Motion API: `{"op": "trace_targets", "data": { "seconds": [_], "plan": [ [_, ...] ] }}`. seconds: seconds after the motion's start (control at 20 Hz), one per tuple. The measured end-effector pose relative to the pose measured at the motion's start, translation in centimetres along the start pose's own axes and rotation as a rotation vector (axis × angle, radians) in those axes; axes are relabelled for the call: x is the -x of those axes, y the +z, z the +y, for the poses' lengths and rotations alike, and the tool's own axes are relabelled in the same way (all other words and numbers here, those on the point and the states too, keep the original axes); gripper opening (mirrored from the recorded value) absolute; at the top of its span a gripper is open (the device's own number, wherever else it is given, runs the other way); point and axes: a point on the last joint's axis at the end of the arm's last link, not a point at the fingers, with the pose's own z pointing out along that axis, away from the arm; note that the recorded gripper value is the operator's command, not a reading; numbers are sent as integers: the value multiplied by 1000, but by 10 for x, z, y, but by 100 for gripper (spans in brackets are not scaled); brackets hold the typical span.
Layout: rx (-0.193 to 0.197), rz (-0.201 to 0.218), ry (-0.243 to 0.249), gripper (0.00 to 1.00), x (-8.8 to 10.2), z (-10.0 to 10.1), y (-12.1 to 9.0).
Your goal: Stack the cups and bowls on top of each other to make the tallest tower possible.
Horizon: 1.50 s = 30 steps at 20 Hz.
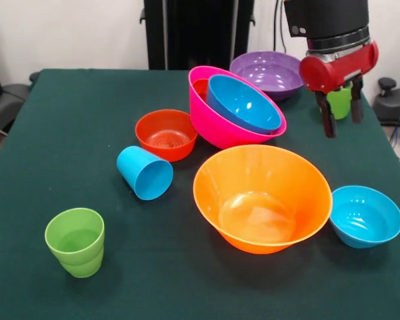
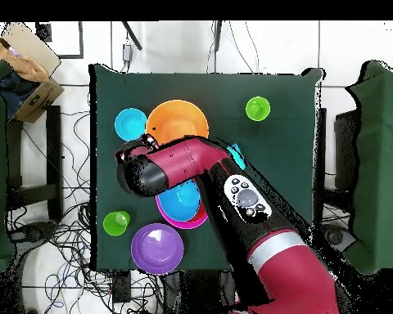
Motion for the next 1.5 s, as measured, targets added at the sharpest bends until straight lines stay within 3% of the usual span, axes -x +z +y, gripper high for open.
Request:
{"op": "trace_targets", "data": {
  "seconds": [0.15,0.3,0.4,0.45,0.6,0.8,1.0,1.25,1.5],
  "plan": [
    [12,88,-30,100,-5,0,-1],
    [41,267,-94,100,-16,-2,-9],
    [52,322,-118,100,-20,-4,-12],
    [69,399,-162,100,-25,-7,-17],
    [84,460,-217,100,-29,-12,-22],
    [75,464,-294,100,-28,-23,-24],
    [55,447,-329,100,-28,-35,-24],
    [57,425,-315,100,-27,-47,-29],
    [110,366,-256,100,-19,-59,-40]
  ]
}}
